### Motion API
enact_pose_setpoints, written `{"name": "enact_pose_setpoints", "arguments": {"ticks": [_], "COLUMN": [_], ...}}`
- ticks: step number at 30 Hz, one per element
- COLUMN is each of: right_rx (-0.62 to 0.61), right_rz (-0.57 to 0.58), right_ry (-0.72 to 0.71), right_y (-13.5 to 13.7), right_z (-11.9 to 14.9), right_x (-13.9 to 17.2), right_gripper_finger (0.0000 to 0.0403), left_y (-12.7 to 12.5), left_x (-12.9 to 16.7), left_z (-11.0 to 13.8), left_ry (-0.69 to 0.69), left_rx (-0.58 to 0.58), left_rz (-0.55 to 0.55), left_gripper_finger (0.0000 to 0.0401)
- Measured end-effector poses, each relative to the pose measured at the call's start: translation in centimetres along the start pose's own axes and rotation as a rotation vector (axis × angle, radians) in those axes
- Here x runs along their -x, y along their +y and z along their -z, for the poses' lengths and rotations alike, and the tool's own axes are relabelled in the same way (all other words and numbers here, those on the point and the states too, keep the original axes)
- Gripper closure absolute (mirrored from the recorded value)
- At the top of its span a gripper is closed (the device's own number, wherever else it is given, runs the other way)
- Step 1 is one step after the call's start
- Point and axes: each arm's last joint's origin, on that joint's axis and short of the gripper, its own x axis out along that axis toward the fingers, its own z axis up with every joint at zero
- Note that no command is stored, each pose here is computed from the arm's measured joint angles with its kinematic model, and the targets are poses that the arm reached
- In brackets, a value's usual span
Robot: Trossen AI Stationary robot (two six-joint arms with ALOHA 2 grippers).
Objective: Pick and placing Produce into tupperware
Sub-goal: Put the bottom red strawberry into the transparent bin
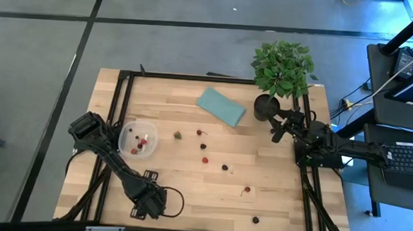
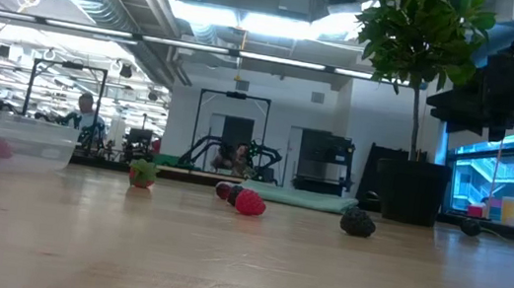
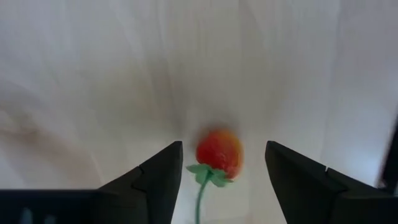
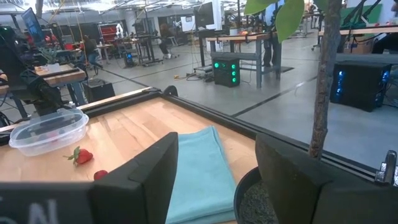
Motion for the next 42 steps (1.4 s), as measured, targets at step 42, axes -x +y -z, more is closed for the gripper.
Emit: {"name": "enact_pose_setpoints", "arguments": {"ticks": [42], "right_rx": [0.002], "right_rz": [0.0], "right_ry": [0.0], "right_y": [0.0], "right_z": [0.0], "right_x": [0.0], "right_gripper_finger": [0.0186], "left_y": [0.3], "left_x": [-1.0], "left_z": [-0.1], "left_ry": [0.038], "left_rx": [0.153], "left_rz": [-0.039], "left_gripper_finger": [0.0293]}}
